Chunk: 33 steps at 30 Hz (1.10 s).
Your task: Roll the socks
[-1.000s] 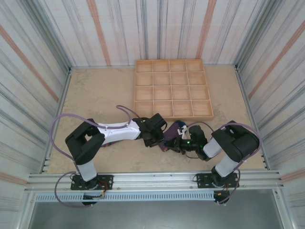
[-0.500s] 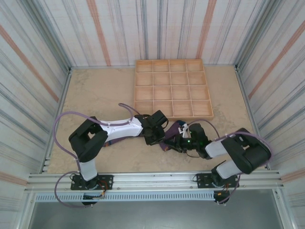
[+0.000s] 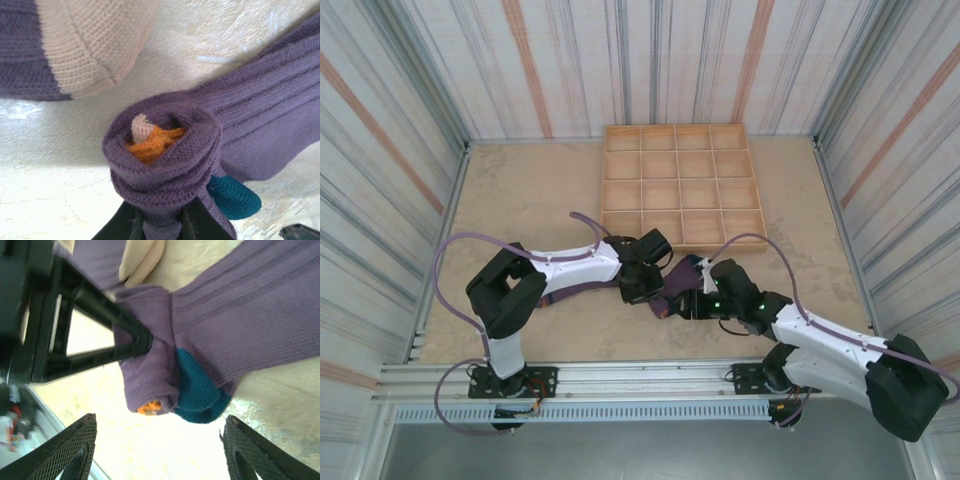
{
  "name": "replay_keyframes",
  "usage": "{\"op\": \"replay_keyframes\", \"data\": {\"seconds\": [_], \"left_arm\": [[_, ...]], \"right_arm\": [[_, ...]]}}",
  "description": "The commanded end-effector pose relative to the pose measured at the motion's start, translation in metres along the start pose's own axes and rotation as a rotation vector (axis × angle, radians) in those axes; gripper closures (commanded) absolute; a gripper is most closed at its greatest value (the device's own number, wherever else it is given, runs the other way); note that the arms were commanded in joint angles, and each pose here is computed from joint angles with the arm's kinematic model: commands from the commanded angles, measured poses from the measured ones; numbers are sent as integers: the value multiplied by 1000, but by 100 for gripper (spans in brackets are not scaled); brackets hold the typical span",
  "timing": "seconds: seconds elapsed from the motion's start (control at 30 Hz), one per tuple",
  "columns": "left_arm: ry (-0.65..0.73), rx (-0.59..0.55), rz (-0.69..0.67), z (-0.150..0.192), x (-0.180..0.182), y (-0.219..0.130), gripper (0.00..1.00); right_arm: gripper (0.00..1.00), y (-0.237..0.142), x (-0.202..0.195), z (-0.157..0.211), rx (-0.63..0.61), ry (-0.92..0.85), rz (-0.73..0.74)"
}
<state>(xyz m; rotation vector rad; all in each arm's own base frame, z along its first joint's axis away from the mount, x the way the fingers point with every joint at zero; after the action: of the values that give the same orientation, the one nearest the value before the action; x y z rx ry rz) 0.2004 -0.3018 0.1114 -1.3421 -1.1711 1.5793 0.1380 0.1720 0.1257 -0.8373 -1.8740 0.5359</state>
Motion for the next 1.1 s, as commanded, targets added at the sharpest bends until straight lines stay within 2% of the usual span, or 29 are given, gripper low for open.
{"op": "replay_keyframes", "data": {"seconds": [0.0, 0.33, 0.5, 0.73, 1.07], "left_arm": [[-10, 25, -143, 5, 26, 2, 100], [-14, 47, -120, 5, 25, 4, 100], [-15, 59, -120, 6, 26, 6, 100], [-19, 66, -114, 5, 26, 6, 100], [-21, 74, -109, 6, 28, 7, 100]], "right_arm": [[33, -2, 2, 7, -55, -234, 184], [38, 15, 42, 30, -215, -746, 375], [39, 35, 62, 41, -225, -970, 471], [41, 59, 73, 46, -243, -1059, 591], [46, 72, 57, 51, -220, -1030, 708]]}}
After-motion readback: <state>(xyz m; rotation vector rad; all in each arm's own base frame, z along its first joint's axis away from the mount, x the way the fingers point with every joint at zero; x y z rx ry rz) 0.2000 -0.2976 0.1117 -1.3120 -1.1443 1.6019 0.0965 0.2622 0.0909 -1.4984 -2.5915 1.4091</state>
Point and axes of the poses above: each hand's point on the last joint's axis, 136 mm out from that joint toward the fingers, its own y axis out along the fingers, its own x axis along the line the jaws close on, z = x × y, the point moved 8 cm from there along -y, back along the fingers, and after that the axes turned 2 degrees about y, right-handed, at the moved point
